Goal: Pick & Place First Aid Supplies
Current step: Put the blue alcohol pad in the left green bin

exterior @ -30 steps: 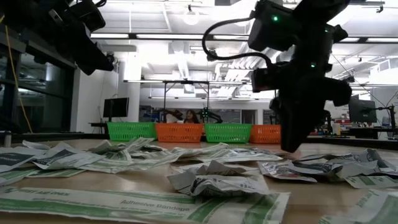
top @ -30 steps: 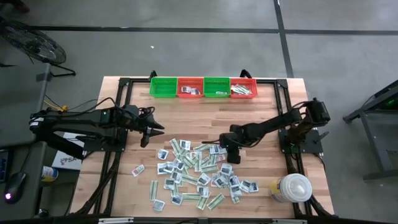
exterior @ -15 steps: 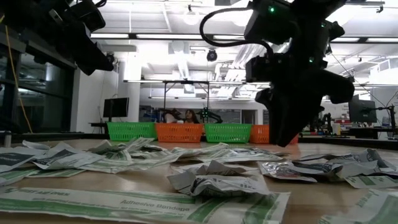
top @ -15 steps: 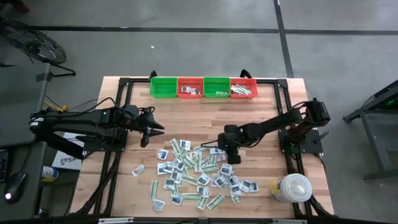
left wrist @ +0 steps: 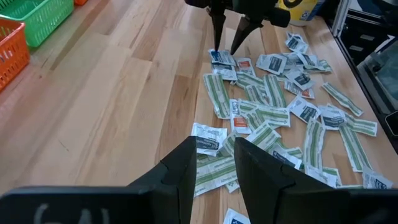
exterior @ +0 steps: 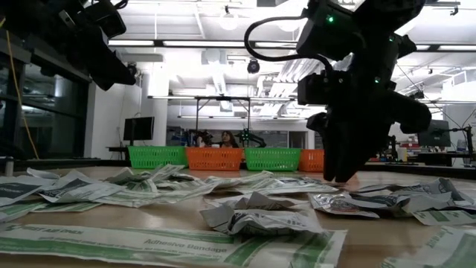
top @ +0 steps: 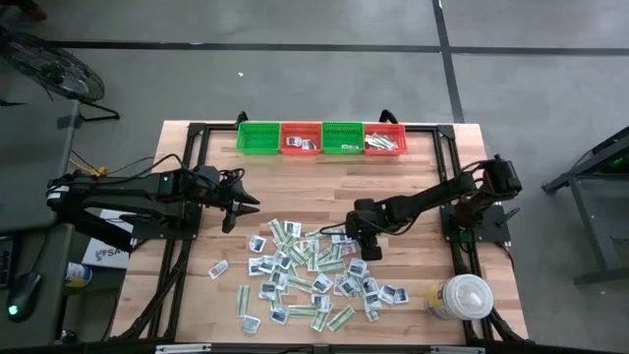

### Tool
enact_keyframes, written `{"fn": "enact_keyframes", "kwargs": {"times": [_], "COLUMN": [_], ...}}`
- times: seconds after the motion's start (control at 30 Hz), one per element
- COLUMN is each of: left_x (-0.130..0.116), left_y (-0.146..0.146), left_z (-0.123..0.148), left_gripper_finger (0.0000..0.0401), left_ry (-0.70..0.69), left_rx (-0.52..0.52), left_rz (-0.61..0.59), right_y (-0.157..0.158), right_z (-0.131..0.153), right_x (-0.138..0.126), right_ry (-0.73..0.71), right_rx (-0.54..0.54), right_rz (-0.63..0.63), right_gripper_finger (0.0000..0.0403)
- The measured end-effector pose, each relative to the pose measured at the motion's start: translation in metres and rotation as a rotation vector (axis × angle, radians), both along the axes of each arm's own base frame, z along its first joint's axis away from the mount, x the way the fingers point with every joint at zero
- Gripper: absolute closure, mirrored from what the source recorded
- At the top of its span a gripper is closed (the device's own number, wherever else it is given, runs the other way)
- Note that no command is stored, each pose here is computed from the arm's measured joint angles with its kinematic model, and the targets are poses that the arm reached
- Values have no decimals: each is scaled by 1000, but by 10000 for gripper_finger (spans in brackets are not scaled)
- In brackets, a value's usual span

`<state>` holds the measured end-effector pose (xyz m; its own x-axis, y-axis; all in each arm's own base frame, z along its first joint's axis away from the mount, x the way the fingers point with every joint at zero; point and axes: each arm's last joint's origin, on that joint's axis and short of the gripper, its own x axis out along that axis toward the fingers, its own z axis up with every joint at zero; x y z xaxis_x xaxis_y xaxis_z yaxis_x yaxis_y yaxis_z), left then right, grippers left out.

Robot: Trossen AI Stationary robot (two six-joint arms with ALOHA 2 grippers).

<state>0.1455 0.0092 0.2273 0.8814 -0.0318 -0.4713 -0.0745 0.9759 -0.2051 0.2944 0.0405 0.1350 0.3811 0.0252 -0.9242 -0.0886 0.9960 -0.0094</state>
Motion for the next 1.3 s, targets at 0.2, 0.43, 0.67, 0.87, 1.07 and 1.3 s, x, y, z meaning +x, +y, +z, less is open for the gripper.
{"fn": "enact_keyframes", "kwargs": {"times": [0.2,0.43,0.67,0.87,1.07,1.3], "left_x": [-1,-1,-1,-1,1,12], "left_y": [0,0,0,0,0,3], "left_z": [-1,-2,-2,-2,1,8], "left_gripper_finger": [294,293,294,294,294,294], "left_ry": [18,23,27,28,-12,-110], "left_rx": [-7,-10,-8,-6,-19,-1], "left_rz": [4,7,10,15,24,75], "right_y": [1,1,-8,-12,-12,-16], "right_z": [-14,-23,-24,-25,-13,26], "right_x": [5,6,4,4,4,17], "right_ry": [28,60,100,108,99,62], "right_rx": [18,32,50,79,95,-51], "right_rz": [11,4,-60,-96,-163,-229], "right_gripper_finger": [259,267,340,397,400,402]}}
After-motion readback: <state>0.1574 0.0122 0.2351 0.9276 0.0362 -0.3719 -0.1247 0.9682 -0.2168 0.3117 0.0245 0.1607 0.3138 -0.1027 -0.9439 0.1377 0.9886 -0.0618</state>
